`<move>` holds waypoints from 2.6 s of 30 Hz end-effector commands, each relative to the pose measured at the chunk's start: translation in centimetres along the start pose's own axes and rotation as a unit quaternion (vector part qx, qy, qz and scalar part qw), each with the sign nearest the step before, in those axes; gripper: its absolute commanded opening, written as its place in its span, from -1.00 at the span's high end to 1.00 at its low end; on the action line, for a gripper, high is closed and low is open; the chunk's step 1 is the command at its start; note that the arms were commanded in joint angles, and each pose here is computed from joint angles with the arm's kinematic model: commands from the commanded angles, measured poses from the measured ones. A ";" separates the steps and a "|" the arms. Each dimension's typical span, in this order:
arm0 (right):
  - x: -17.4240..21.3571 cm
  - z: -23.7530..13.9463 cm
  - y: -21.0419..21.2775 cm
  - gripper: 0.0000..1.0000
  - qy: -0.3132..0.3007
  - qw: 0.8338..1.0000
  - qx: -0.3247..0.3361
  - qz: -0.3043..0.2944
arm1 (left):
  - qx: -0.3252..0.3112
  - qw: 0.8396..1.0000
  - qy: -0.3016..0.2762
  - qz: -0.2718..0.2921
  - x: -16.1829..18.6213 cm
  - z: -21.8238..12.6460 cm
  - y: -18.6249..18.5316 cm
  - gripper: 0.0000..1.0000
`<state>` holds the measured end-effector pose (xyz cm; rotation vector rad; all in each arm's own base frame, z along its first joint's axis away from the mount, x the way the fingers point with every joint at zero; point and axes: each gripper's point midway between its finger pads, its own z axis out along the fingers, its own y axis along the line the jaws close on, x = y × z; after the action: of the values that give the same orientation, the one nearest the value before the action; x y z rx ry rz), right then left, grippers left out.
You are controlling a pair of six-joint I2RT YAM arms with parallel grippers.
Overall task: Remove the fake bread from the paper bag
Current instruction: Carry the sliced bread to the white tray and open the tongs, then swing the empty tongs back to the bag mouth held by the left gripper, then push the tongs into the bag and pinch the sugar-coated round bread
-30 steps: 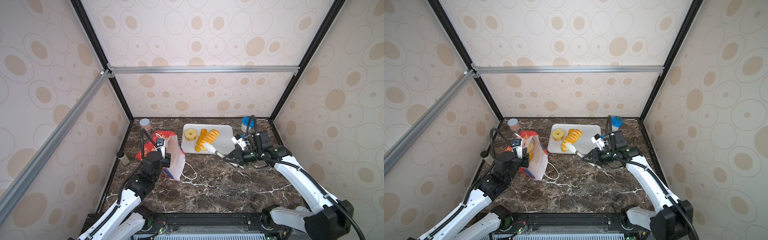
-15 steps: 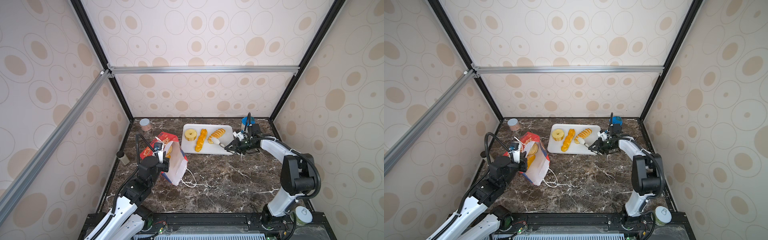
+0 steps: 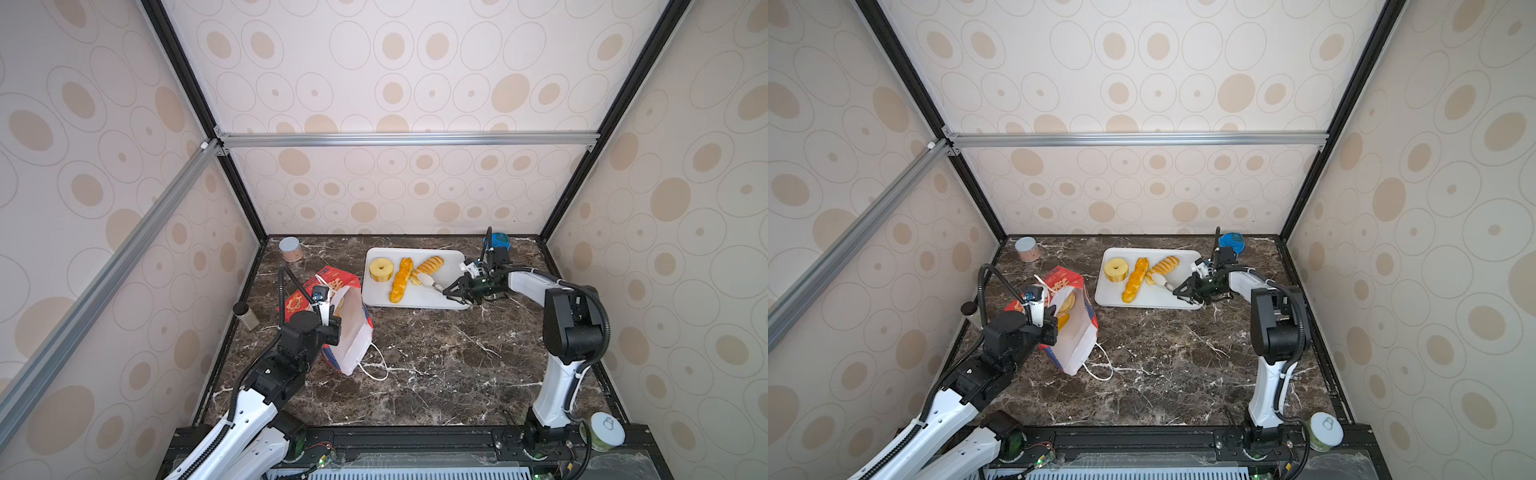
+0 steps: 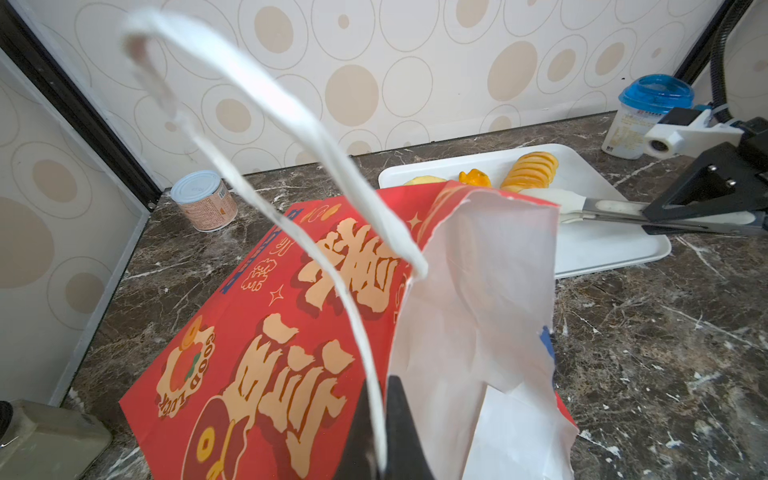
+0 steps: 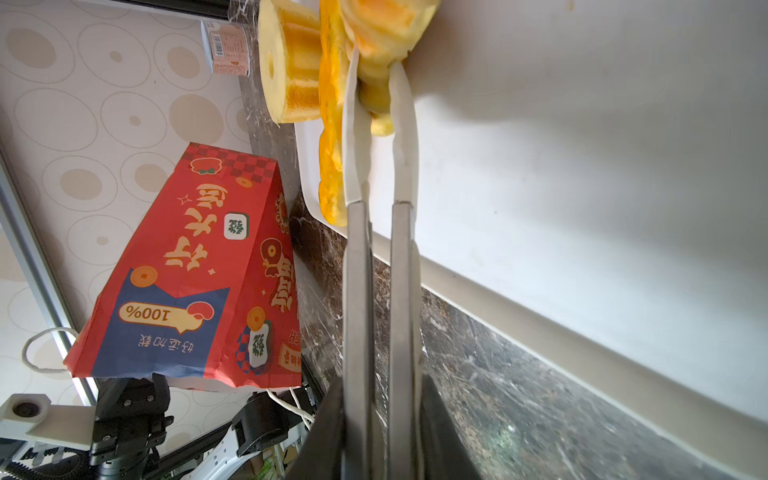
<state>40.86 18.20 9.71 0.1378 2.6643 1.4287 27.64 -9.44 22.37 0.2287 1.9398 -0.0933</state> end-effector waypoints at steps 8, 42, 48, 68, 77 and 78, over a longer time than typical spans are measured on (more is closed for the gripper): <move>0.5 -1.1 1.6 0.21 -0.002 1.000 -0.011 -0.015 | 0.007 1.000 -0.024 -0.003 -2.4 -1.1 -0.1 1.00; 25.6 -4.0 16.8 0.05 0.123 0.977 -0.047 -0.165 | 0.093 0.995 0.021 0.025 -2.6 0.2 -3.6 1.00; 28.7 -1.5 18.2 0.05 0.148 0.971 -0.065 -0.177 | 0.125 0.992 0.023 0.024 -1.9 0.3 -4.7 1.00; 21.3 12.6 16.9 -0.02 0.137 0.980 -0.029 -0.144 | 0.193 0.980 0.020 0.041 0.2 -0.9 -6.8 1.00; 20.9 14.0 15.6 -0.02 0.167 0.977 0.012 -0.135 | 0.191 0.981 0.007 0.040 -0.2 -1.1 -6.7 1.00; 21.0 13.8 15.4 -0.02 0.168 0.976 0.018 -0.136 | 0.189 0.981 0.005 0.040 -0.3 -1.2 -6.6 1.00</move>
<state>22.34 40.98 12.71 -0.4518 2.8337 1.4348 25.18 -15.05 20.13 0.5384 2.0185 -0.3886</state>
